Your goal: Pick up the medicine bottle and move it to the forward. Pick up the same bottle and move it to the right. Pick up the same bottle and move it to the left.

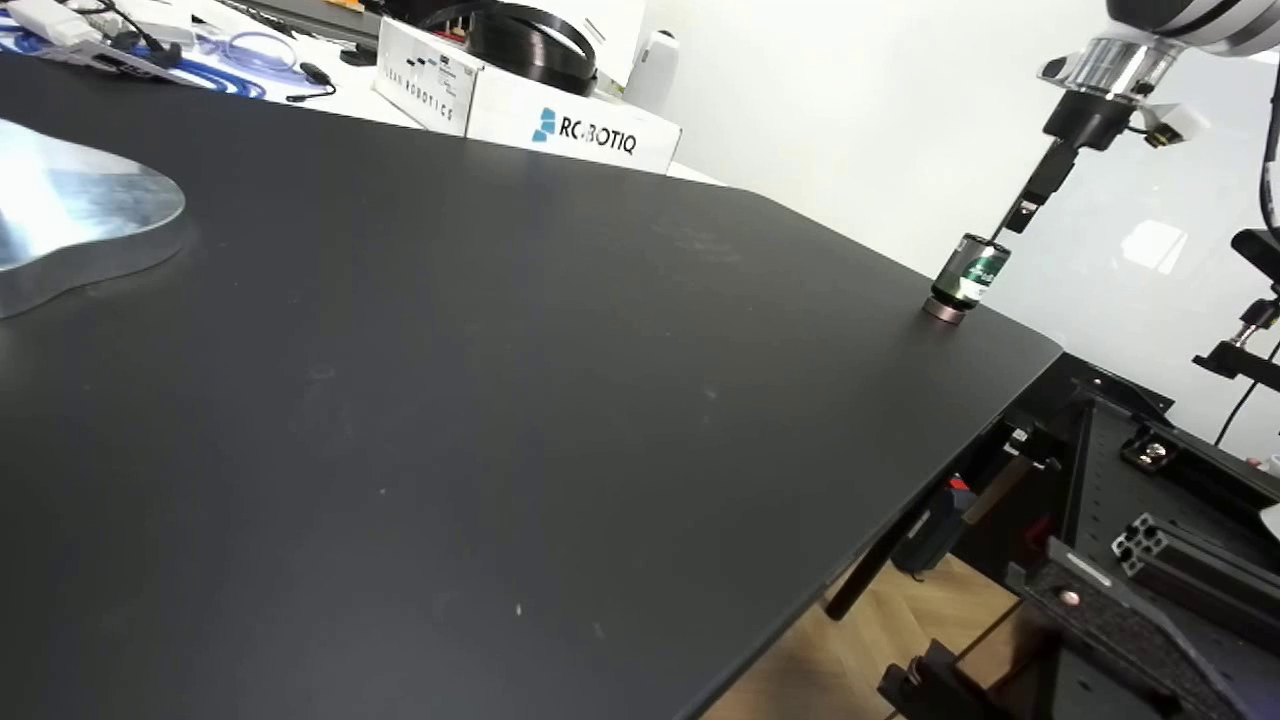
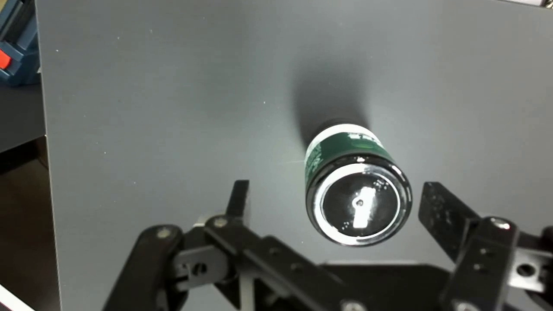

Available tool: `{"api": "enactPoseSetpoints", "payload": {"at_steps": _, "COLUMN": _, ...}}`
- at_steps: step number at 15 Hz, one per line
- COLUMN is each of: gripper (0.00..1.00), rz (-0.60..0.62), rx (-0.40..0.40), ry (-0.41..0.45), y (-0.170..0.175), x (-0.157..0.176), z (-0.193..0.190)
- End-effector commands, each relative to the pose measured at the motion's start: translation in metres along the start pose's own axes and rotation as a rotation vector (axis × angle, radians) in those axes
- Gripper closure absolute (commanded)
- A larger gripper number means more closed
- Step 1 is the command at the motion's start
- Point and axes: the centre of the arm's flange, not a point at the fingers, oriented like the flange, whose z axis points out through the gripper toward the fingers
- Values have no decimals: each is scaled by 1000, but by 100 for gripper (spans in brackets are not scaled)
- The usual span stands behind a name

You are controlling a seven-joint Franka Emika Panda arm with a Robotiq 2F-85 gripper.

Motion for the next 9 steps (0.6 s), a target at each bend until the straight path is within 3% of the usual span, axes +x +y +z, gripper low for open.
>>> {"api": "enactPoseSetpoints", "payload": {"at_steps": 1, "gripper": 0, "rz": 11, "rx": -3, "ry": 22, "y": 2, "x": 12, "z": 14}}
{"api": "enactPoseSetpoints", "payload": {"at_steps": 7, "gripper": 0, "rz": -15, "rx": 5, "ry": 1, "y": -12, "x": 21, "z": 35}}
{"api": "enactPoseSetpoints", "payload": {"at_steps": 8, "gripper": 7, "rz": -14, "rx": 2, "ry": -4, "y": -12, "x": 22, "z": 38}}
{"api": "enactPoseSetpoints", "payload": {"at_steps": 9, "gripper": 27, "rz": -5, "rx": 7, "ry": -15, "y": -13, "x": 22, "z": 39}}
